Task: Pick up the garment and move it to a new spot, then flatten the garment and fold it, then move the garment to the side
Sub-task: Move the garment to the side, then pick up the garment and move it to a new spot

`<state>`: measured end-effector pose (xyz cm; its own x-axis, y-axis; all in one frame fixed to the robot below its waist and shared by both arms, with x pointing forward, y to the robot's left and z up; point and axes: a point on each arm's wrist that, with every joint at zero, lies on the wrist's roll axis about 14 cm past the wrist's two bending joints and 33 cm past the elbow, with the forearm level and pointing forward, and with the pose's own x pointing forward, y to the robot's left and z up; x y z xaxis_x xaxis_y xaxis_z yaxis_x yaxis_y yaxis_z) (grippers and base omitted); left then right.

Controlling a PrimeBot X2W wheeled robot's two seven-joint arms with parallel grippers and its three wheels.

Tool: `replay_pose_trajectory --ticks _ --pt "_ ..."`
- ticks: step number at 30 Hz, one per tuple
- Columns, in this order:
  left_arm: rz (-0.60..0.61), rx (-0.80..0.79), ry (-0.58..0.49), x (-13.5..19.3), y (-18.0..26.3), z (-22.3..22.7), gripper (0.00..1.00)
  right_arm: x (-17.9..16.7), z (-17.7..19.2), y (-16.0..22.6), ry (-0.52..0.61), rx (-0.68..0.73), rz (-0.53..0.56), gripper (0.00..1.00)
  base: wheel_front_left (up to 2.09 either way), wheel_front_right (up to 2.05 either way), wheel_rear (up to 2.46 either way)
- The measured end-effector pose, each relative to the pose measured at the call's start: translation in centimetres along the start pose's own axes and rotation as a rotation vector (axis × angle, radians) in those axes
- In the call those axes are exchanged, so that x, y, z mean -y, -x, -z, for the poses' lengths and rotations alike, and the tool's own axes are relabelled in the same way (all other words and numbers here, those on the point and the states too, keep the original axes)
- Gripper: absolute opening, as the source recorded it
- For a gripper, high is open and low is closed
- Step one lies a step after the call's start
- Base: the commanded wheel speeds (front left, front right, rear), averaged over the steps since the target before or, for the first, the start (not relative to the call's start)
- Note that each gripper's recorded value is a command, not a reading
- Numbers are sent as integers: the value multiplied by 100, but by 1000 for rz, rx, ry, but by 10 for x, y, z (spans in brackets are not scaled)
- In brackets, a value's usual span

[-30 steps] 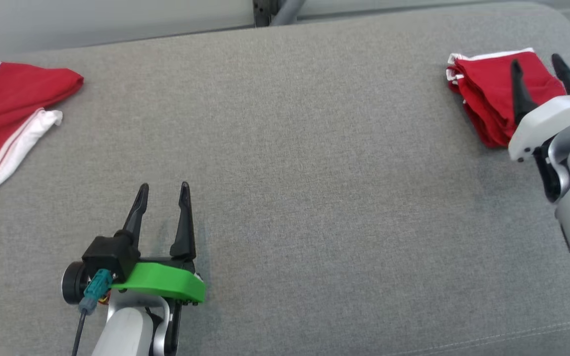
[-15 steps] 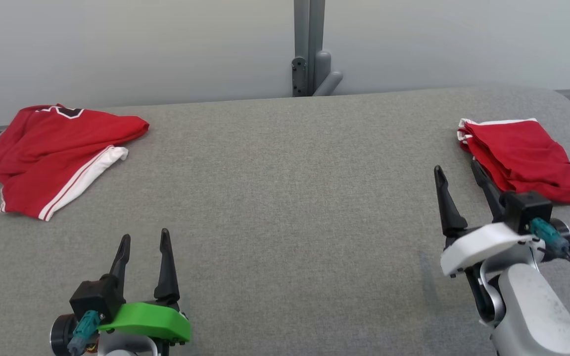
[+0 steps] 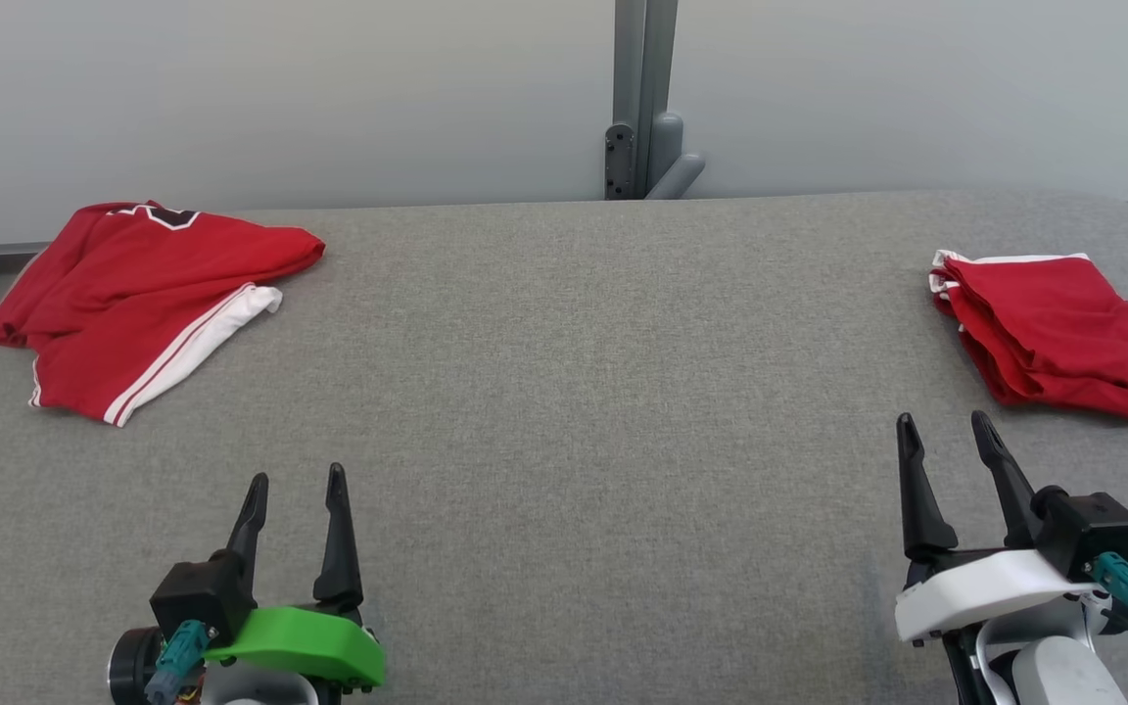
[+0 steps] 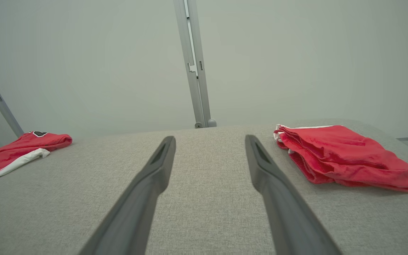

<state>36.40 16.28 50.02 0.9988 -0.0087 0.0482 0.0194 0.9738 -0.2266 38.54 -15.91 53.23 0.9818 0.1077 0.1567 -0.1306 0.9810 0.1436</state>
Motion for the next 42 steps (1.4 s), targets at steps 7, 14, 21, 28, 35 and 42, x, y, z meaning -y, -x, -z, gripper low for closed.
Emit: replay_pose_trajectory --ticks 7,14,21,28,35,42 --pt "10 -9 -3 3 -1 3 100 -2 3 3 -10 -8 -3 100 0 0 0" --pt "12 -14 -7 3 -1 5 100 -5 5 3 -23 -15 -10 100 0 0 0" --pt "9 -13 -7 2 -1 4 100 -7 6 3 -24 -16 -15 100 0 0 0" --pt "-12 3 -8 -5 2 -1 100 -17 3 -4 -17 -4 -49 100 0 0 0" --pt "-115 48 -22 -37 19 -16 100 -42 8 -15 -29 -13 -121 100 0 0 0" --pt "-270 87 -45 -84 55 -30 100 -87 17 -30 -64 -33 -247 100 0 0 0"
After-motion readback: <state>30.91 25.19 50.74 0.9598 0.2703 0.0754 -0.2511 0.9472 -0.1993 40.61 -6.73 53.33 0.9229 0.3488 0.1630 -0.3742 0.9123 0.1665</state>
